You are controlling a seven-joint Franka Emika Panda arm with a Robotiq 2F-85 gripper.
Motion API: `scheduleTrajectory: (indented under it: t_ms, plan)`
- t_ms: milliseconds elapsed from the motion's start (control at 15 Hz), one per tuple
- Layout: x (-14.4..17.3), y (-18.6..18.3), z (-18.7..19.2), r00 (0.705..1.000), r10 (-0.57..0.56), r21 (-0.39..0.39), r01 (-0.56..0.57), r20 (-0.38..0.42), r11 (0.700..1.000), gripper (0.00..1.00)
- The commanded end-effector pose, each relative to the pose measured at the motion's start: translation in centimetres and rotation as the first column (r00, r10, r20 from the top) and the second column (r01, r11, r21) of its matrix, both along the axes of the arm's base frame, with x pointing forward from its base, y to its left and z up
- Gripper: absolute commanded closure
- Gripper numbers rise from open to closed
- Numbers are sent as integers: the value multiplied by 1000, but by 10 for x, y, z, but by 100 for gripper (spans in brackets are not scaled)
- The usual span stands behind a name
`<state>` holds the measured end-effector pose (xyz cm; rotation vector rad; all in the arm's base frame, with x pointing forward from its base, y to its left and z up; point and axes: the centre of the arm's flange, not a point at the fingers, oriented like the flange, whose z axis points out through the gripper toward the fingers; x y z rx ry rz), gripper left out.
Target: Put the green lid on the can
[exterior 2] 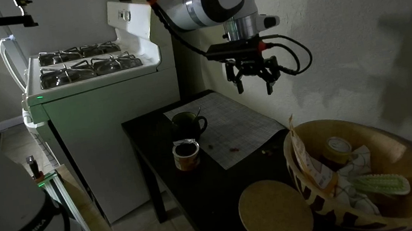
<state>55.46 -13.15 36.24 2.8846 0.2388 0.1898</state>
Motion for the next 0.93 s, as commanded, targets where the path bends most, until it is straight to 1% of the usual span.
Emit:
scheduleTrajectory:
  t_ms: [0, 67, 267, 400, 467, 667, 733, 867]
  plan:
    - [39, 11, -52, 999, -1, -110, -3, -36, 994, 0]
    - [46, 10, -66, 999, -12, -131, 6, -47, 991, 0]
    - [65, -5, -104, 997, -48, -126, 40, -61, 991, 0]
    - [79, -17, -123, 996, -47, -133, 37, -73, 990, 0]
    - [90, -25, -130, 995, -39, -158, 25, -88, 987, 0]
    - [105, -39, -154, 995, -70, -185, 55, -75, 981, 0]
    - [111, -41, -164, 995, -72, -186, 57, -72, 981, 0]
    - [120, -34, -177, 996, -37, -203, 20, -76, 979, 0]
